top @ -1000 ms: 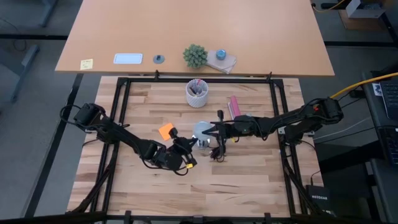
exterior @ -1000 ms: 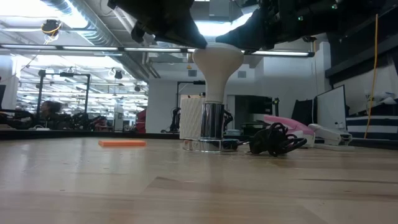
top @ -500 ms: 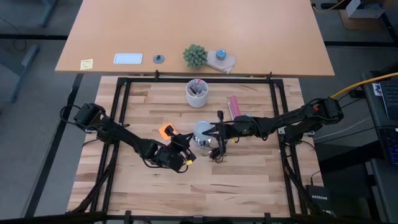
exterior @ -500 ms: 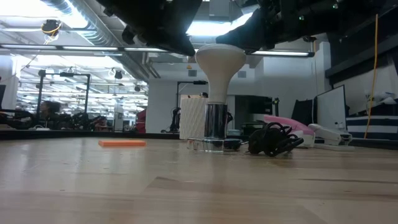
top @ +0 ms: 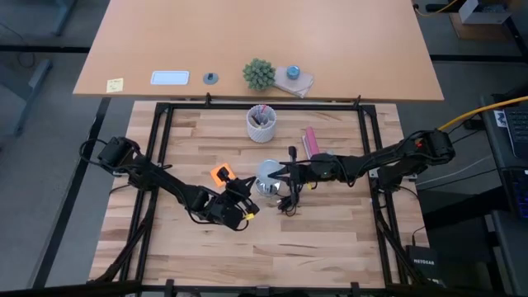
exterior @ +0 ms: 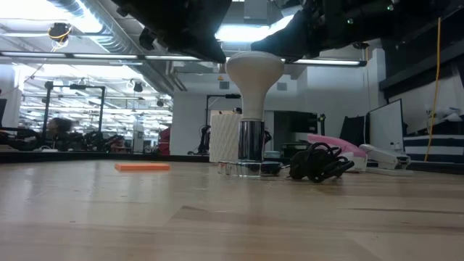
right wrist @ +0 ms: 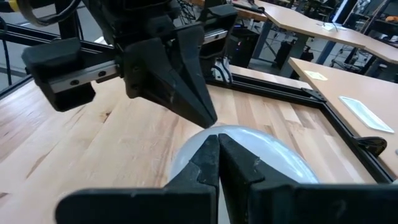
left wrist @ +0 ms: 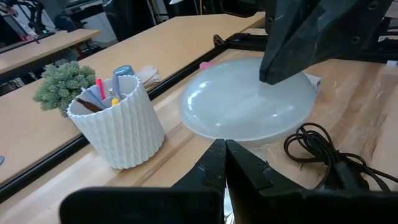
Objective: Screw lightbulb
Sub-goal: Insert the lightbulb into the lamp
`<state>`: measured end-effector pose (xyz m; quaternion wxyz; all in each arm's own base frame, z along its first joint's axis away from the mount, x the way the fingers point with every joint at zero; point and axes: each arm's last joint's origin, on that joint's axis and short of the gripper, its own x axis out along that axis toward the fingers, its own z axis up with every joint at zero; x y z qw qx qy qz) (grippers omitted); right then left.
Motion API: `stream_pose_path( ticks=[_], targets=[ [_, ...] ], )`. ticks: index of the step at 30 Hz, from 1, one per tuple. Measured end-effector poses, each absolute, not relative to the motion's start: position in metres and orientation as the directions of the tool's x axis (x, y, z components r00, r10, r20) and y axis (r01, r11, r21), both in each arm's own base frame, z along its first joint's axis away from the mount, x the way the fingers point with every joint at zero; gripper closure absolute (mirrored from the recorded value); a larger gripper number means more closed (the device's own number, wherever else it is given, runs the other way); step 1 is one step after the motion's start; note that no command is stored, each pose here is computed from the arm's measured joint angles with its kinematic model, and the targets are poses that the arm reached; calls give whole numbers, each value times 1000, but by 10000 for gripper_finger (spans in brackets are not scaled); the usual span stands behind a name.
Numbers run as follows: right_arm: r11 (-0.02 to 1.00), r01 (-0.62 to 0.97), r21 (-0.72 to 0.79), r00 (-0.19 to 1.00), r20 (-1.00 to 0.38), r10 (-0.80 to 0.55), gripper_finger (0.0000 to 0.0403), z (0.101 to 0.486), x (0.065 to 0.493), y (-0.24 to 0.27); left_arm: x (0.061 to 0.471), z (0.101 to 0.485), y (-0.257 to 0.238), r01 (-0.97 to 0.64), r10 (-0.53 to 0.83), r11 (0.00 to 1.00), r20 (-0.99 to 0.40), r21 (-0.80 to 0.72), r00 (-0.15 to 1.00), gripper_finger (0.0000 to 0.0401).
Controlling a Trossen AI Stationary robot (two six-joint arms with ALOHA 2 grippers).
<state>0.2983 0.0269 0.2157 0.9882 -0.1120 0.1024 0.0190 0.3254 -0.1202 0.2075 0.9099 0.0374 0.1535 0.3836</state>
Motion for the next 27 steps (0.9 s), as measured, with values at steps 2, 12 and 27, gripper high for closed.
stream_pose_path(
  ticks=[2, 12, 27],
  targets=[
    [974, -53, -219, 979, -205, 7, 394, 216, 298, 27, 325, 208, -120, -687, 709, 703, -250, 185, 659, 400],
    [974, -46, -220, 980, -198, 2, 394, 217, 299, 27, 325, 208, -120, -686, 709, 704, -250, 184, 660, 400],
    [974, -34, -224, 990, -143, 1, 394, 222, 299, 27, 325, 208, -122, -683, 705, 707, -251, 184, 663, 400]
  ],
)
